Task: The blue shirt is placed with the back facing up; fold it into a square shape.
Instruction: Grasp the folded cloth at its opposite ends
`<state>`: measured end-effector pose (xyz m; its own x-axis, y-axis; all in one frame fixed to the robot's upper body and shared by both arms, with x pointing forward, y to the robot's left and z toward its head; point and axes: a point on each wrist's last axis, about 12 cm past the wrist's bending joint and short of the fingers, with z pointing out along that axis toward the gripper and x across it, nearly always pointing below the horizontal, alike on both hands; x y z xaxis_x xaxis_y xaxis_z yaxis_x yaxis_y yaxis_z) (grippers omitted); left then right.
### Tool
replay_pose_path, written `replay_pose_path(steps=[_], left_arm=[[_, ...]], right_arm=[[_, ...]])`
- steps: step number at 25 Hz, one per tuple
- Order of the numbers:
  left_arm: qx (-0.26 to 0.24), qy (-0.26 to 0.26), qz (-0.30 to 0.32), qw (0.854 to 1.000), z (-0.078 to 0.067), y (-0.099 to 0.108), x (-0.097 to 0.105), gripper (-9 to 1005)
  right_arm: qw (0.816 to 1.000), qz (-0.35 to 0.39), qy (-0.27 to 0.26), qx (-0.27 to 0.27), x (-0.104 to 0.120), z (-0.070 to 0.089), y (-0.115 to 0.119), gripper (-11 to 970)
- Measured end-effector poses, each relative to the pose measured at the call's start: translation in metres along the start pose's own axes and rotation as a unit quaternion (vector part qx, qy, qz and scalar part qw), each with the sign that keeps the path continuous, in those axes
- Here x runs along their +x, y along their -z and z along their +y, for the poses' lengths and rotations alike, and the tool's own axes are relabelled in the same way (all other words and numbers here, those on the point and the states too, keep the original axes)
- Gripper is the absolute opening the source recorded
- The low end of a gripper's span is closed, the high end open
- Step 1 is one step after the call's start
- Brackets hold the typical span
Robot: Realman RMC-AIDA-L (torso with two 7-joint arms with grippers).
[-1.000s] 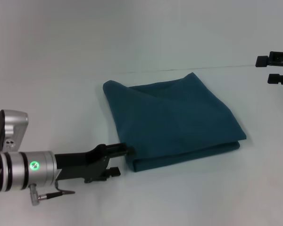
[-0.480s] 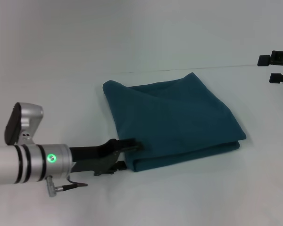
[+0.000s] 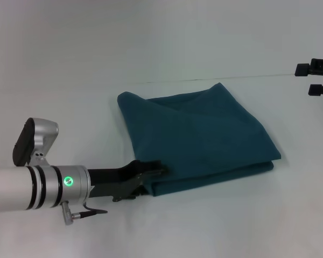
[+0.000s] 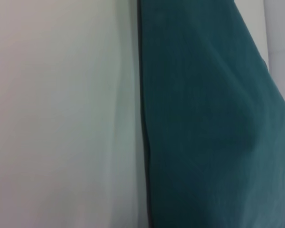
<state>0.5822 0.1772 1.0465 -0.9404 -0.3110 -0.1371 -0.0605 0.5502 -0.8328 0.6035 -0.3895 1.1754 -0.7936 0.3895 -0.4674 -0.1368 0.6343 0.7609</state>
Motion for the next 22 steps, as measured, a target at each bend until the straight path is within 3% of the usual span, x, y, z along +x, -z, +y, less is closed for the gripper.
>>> replay_pose_path(steps=[6,22], left_arm=[[0.003,0.003,-0.006,1.000,0.0018,0.0023,-0.0005,721],[0.006,0.002,-0.004,1.000,0.0032,0.0055,0.0001,159]], right_arm=[[1.000,-0.002,-0.002,0.001,0.0007,-0.0012,0.0010,915],[1.000,-0.003,-0.007,-0.002,0.0018,-0.0015,-0.0006,915]])
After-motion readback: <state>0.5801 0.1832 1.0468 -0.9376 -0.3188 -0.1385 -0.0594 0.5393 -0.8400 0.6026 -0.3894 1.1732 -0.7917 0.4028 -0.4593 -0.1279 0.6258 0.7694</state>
